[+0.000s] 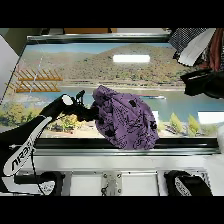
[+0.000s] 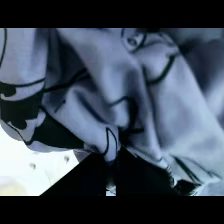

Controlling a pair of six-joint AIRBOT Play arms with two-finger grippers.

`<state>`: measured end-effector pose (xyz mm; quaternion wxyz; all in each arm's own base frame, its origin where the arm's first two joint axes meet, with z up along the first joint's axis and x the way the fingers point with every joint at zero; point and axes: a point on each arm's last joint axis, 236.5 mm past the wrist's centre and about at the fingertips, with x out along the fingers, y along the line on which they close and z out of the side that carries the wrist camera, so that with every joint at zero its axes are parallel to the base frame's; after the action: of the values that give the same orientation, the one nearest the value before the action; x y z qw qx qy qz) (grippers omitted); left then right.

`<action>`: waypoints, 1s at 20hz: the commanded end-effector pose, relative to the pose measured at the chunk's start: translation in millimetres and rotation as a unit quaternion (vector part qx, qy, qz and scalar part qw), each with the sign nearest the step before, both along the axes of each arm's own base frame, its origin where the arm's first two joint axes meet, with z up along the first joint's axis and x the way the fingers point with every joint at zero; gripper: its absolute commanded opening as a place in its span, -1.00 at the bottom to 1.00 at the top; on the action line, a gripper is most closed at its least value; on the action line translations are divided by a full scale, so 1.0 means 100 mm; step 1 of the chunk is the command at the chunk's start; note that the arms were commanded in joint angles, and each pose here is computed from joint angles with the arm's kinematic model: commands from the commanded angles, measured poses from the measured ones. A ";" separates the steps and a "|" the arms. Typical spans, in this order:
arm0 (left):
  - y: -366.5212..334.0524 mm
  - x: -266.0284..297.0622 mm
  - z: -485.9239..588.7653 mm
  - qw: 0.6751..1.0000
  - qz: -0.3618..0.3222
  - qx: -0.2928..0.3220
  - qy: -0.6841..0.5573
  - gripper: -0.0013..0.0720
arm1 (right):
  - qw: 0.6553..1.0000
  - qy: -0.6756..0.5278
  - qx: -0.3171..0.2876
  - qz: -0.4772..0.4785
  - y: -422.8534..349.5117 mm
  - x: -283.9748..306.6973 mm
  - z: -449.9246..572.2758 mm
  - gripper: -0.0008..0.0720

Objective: Fold the clothes and pants, and hang the long-sleeved shirts on hangers.

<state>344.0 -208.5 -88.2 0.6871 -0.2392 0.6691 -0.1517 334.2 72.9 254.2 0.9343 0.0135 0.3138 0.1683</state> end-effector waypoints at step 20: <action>0.77 0.27 0.81 0.984 -0.028 0.107 -0.140 -0.91 | 0.897 0.405 0.155 -0.087 0.50 -0.52 -3.63 0.46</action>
<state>370.9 -132.4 -7.7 0.7899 -0.1225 0.5864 -0.1314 274.8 103.6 -107.6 0.7152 0.2501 0.6451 0.0984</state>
